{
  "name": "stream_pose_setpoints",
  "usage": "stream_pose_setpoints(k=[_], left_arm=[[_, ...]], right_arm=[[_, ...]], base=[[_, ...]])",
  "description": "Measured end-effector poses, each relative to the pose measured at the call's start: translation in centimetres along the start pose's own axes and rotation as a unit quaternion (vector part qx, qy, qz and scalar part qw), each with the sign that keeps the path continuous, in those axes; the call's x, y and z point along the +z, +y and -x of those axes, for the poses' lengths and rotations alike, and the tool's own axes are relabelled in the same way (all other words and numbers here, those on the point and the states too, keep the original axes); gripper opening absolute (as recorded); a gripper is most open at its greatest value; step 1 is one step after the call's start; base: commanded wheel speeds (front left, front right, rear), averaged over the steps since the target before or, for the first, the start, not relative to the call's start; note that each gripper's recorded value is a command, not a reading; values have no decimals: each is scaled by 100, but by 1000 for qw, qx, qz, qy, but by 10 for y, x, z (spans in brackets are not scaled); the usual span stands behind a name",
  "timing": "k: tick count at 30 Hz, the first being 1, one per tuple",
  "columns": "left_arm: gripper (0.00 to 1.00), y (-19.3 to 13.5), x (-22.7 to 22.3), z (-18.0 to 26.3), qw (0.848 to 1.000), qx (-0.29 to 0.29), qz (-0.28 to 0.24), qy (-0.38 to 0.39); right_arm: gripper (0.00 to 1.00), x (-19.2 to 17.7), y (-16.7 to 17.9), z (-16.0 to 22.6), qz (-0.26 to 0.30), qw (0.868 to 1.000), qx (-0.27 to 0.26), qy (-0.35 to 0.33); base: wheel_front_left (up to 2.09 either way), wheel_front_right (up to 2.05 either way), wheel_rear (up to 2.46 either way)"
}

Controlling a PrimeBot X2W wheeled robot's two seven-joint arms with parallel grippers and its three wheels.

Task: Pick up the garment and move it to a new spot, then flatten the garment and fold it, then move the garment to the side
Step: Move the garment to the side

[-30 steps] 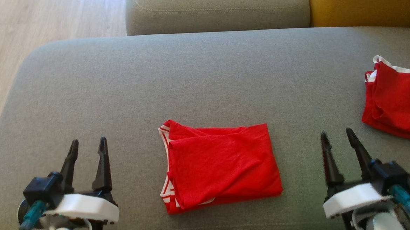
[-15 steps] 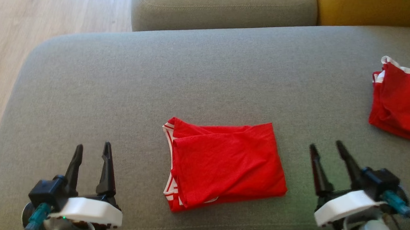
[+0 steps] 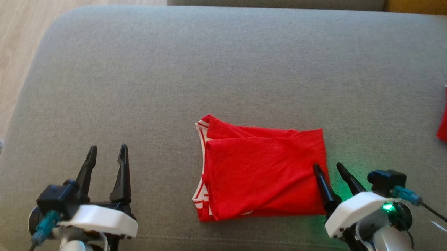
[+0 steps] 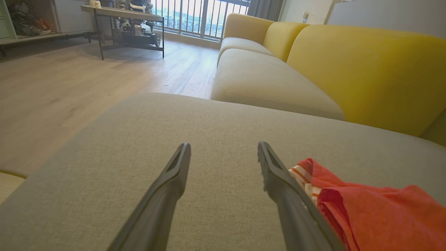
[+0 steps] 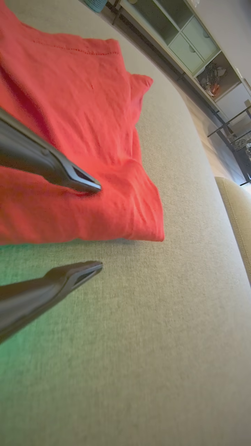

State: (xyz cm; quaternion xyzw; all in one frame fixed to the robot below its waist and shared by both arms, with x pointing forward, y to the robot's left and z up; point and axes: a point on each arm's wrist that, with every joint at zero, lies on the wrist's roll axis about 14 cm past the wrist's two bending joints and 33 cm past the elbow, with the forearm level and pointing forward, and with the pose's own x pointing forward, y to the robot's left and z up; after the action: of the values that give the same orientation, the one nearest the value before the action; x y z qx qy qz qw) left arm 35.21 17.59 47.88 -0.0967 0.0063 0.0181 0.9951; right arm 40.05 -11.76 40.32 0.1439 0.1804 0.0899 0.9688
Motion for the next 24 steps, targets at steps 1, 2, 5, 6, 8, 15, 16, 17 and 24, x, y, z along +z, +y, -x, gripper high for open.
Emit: stream_pose_setpoints(k=[1,2,5,6,8,15,16,17,24], left_arm=[[100,2,-1,0,1000,3,0,2],[100,3,-2,-1,1000,4,-1,3],[100,7,-3,-2,1000,10,-3,5],[100,8,-3,-2,1000,12,-3,6],[100,11,-4,-3,1000,16,-4,7],[100,7,-6,-5,1000,9,-8,9],[100,5,-5,-6,1000,6,-7,9],[100,2,-5,-7,1000,1,-7,8],[100,-44,-5,-23,996,-83,-21,3]], right_arm=[[100,-4,1,-4,0,1000,2,8],[100,-8,3,-7,1,1000,5,19],[100,-22,10,-16,2,999,15,49],[100,-25,13,-18,3,998,20,54],[36,-28,19,-23,5,998,28,61],[0,-21,23,-27,79,995,48,42],[0,-18,23,-26,94,994,51,36],[0,-14,22,-26,106,993,53,29],[0,43,-1,-21,176,983,36,-42]], base=[[0,0,0],[0,0,0],[0,0,0],[0,0,0],[0,0,0],[0,0,0],[0,0,0],[0,0,0],[0,0,0]])
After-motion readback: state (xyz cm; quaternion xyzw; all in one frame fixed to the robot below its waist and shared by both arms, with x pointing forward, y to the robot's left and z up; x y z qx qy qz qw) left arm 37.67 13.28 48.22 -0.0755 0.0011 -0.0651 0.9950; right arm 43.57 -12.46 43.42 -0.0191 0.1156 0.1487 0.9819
